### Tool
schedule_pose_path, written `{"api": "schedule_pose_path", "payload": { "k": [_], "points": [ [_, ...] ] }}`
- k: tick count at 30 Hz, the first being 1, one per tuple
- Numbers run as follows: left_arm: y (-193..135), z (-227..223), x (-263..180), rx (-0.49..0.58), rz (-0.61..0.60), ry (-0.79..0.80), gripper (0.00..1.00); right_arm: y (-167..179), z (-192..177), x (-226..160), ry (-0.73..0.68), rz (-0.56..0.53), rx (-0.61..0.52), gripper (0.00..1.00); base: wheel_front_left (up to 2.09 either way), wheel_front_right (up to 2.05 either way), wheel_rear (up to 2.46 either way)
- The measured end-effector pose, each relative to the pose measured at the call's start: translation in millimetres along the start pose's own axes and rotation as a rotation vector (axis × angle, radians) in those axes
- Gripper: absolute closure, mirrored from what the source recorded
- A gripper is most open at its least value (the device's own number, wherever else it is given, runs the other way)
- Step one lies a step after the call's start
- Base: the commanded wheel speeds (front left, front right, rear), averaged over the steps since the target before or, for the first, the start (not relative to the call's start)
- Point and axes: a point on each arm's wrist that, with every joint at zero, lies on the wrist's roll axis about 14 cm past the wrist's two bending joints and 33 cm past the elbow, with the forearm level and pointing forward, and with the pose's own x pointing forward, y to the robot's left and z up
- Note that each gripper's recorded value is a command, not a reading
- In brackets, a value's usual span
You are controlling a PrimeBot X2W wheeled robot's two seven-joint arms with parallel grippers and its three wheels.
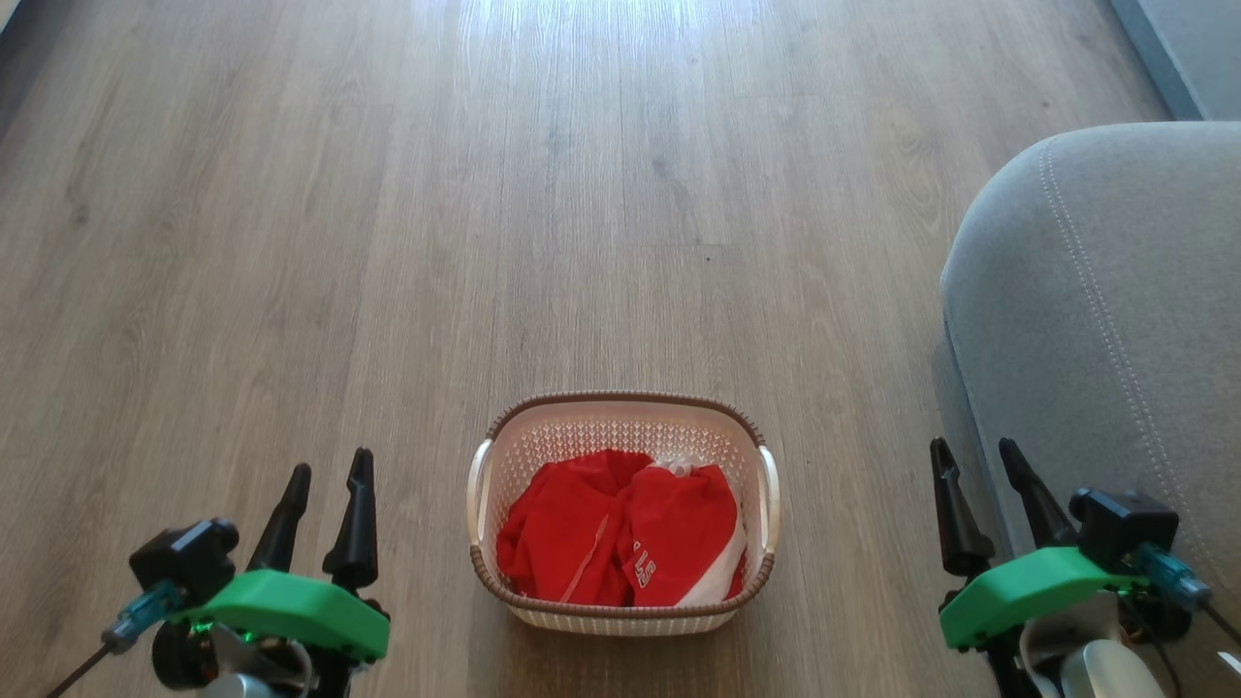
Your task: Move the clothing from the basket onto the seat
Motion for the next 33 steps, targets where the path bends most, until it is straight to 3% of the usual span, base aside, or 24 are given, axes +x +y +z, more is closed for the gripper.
{"api": "schedule_pose_path", "payload": {
  "k": [26, 33],
  "points": [
    [-4.5, 5.5, -4.0, 0.289, -0.047, -0.043, 0.00, 7.1, 1.7, 2.0, -0.032, 0.048, -0.229, 0.00, 0.00, 0.00, 0.00],
    [-3.4, 4.7, -4.6, 0.303, -0.046, -0.042, 0.00, 8.8, 2.7, 2.9, -0.039, 0.057, -0.254, 0.00, 0.00, 0.00, 0.00]
  ]
}}
